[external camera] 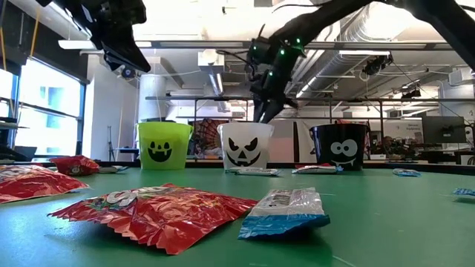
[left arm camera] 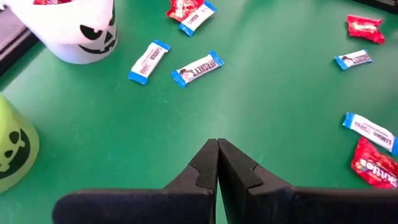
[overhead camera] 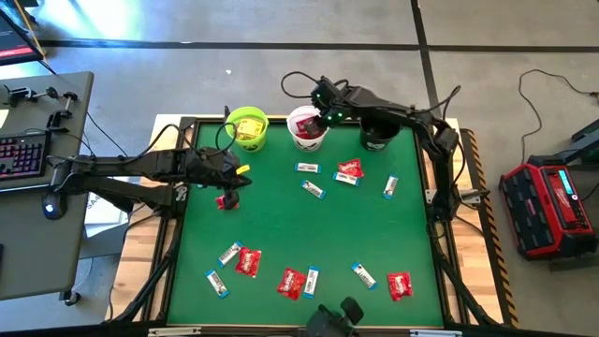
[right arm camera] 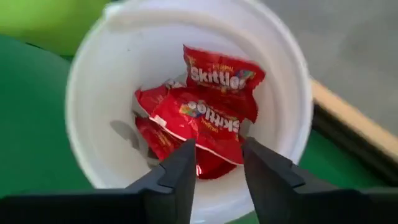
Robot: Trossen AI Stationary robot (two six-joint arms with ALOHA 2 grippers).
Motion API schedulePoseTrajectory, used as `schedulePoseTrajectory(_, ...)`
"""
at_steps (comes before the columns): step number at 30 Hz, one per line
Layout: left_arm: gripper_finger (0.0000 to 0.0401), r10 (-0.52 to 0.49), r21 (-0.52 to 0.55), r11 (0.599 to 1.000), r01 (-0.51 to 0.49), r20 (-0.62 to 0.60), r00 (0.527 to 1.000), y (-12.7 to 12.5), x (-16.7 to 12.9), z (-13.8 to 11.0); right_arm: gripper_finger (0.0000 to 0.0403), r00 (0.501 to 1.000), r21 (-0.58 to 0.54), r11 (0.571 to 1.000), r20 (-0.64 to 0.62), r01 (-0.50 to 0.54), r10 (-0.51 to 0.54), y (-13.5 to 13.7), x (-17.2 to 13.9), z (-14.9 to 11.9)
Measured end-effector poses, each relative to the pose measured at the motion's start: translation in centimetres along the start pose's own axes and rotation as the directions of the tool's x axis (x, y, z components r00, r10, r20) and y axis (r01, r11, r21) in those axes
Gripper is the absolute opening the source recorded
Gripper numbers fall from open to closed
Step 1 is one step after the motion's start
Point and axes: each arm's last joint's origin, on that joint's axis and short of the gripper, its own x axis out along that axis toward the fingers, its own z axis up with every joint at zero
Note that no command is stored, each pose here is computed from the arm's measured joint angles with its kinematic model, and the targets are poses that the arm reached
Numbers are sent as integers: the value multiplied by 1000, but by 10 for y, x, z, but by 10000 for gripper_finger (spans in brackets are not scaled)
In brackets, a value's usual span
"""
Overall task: Sort candy by brand, put in halloween buckets
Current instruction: Put the red candy into the white bucket
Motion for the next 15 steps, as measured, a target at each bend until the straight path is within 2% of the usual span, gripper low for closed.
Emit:
schedulePoseTrajectory(4, 0, 1, 2, 1000, -1, -21, 1000, 0, 0, -2, 101, 1000, -82, 997, 25, -9, 11, 17, -19, 6)
schedulePoseTrajectory(10, 0, -16, -6, 1000, 16, -73, 997, 1, 0, -7, 10, 998, -151, 988, 57, -22, 31, 43, -34, 2)
schedulePoseTrajectory(15, 0, -10, -19, 1000, 8, -98, 995, 1, 0, -9, 16, 999, -185, 982, 25, -34, 40, 69, -30, -16)
